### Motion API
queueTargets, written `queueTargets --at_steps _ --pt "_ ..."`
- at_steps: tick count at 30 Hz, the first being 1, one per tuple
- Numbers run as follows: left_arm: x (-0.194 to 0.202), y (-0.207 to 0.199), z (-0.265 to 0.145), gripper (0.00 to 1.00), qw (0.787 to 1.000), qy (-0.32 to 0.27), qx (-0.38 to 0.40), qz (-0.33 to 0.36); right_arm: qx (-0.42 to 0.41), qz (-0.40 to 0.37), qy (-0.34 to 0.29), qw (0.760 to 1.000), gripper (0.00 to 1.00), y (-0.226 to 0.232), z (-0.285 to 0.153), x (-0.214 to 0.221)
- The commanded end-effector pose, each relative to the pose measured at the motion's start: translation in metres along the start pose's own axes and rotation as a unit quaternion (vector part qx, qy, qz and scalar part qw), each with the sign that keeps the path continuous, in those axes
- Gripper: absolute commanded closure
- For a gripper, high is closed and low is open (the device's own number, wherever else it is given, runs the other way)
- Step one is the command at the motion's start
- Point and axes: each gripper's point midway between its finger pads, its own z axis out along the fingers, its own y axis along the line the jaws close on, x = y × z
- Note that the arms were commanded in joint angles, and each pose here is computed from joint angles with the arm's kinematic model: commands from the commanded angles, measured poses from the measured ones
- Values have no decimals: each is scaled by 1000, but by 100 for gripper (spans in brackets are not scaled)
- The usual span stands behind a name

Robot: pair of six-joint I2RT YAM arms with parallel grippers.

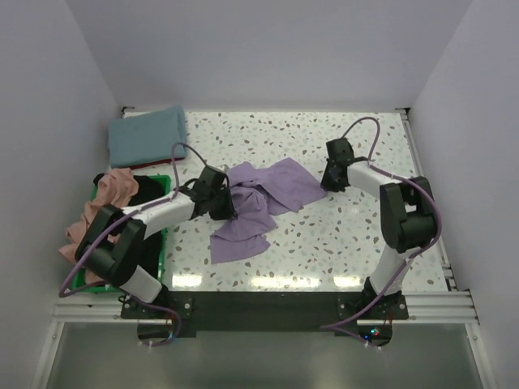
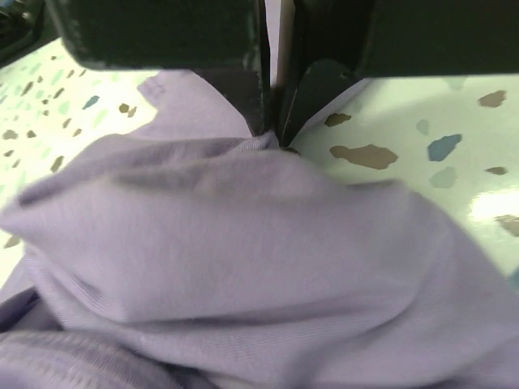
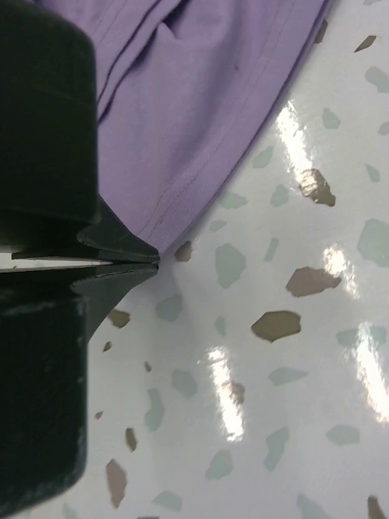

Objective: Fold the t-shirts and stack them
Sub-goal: Move the tshirt to the center of the board

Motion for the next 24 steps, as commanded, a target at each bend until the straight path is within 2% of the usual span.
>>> queueTargets --at_steps 1,7,15,24 --pt "-45 -24 -34 100 997 -62 55 -3 -7 12 -37 999 100 -5 -48 -35" --pt "-78 -34 -71 100 994 -100 48 23 4 57 -88 994 100 -45 -115 -66" --pt "-106 -51 -97 100 990 -121 68 20 50 76 -143 986 100 -90 -184 -68" --pt "-116 -78 -148 100 982 -144 117 26 60 84 -214 971 100 -104 -249 -89"
